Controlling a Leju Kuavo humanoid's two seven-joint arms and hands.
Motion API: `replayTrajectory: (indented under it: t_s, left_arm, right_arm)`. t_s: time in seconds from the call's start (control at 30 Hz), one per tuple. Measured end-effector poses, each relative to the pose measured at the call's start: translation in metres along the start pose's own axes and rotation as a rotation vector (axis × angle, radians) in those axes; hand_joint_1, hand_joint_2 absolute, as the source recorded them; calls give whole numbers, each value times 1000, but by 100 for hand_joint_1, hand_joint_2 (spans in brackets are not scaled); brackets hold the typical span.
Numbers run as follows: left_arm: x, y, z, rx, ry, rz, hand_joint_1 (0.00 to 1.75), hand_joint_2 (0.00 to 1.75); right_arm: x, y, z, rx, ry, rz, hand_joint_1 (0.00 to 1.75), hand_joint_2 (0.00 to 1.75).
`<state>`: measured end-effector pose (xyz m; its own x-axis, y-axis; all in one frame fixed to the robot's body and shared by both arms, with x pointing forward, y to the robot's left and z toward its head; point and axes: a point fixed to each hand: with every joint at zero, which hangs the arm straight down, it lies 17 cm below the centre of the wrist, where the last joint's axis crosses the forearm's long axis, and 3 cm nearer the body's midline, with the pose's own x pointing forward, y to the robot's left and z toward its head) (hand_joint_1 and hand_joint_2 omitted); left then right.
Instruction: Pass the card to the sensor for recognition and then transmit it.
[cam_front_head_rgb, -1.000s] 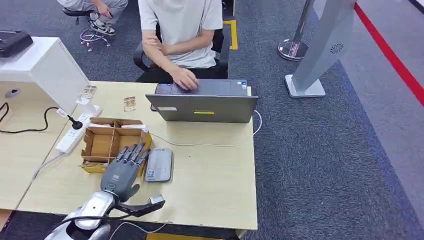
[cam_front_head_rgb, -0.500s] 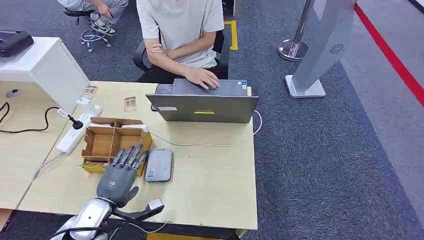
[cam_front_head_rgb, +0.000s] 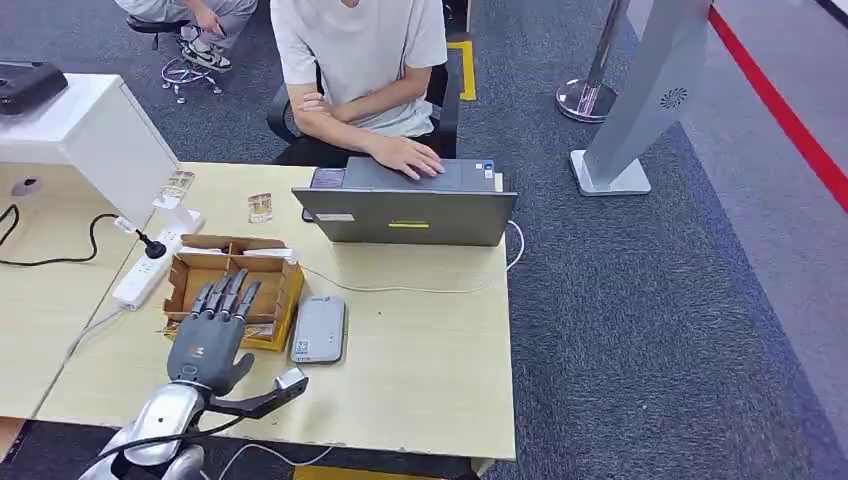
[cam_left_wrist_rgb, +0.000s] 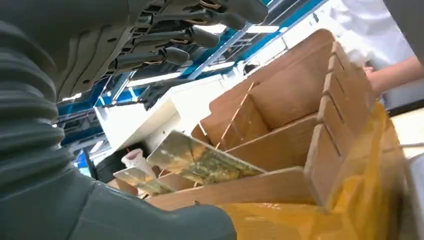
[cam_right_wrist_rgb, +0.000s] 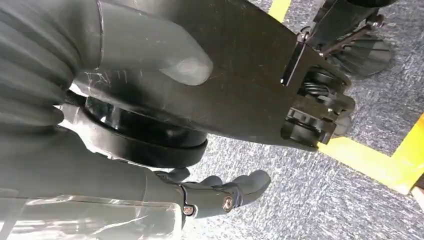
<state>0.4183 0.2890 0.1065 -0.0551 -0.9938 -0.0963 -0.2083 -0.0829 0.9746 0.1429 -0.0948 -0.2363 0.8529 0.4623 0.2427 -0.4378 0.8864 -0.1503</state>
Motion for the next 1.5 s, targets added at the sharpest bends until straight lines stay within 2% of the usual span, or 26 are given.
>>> replayTrajectory:
  t_s: [0.4,1.5]
  left_arm:
    - [-5,-9,-4,-31,22,4,0,175]
    - [-17,-4,-13,-11,88,8,0,175]
  right_arm:
    - [0,0,0,1,2,-8,0,175]
    - [0,-1,0,-2,11,-18,0,175]
